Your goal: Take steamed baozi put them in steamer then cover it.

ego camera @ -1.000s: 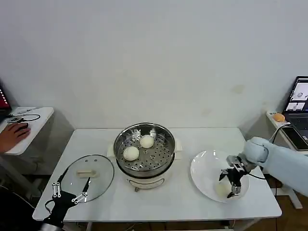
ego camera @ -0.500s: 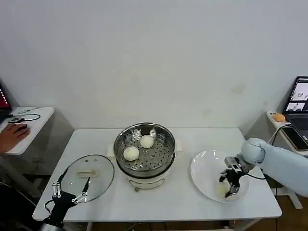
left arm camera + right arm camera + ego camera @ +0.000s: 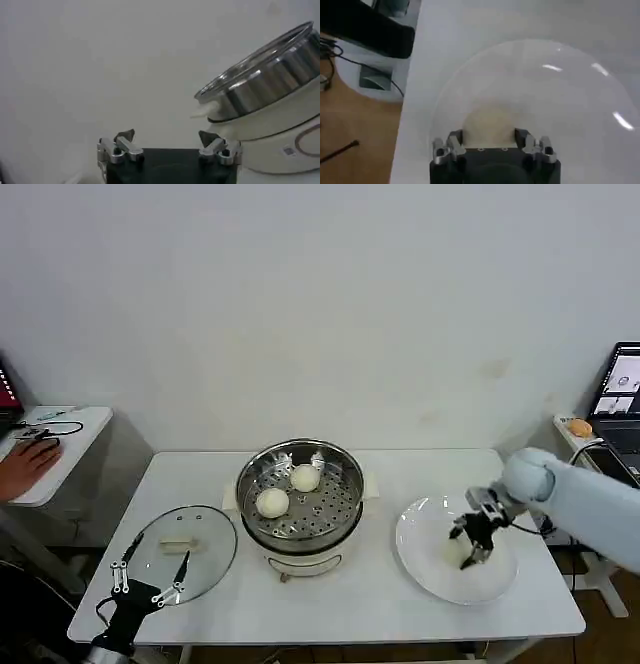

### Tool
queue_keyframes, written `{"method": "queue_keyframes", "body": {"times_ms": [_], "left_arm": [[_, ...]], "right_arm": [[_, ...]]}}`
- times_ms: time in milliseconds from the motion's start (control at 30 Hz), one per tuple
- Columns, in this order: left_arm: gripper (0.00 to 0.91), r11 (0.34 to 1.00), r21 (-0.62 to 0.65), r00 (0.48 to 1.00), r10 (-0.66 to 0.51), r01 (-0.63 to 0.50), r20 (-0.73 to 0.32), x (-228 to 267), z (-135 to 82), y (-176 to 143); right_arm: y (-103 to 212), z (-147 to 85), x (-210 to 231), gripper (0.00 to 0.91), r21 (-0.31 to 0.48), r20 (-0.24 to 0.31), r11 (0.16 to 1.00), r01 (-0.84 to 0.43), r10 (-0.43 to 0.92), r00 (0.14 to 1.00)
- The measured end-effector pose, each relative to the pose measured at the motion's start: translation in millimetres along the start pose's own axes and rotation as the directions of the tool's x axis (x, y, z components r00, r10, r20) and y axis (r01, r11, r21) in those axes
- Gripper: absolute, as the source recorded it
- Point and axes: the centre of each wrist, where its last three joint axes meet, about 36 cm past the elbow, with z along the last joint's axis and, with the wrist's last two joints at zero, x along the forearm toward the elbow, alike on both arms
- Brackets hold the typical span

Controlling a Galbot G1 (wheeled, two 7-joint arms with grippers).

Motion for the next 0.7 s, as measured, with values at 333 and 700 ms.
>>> {"method": "queue_keyframes", "body": {"times_ms": [333,700], "left_arm": [[0.907,1.000,0.003,1.000,-0.002,0.002,-0.005,3.3,-0.2,-1.4],[0.907,1.000,0.000,1.000,-0.009,0.009,-0.006,6.1,-0.6,0.9]], "right_arm": [[-48.6,-95.8,78.1,0.675,0.276,0.001,0.953,-0.126,0.130,0.991],[-63.5,-216.9,94.2,0.675,0.643,-0.019,0.751,-0.153,0.215,0.976]]}}
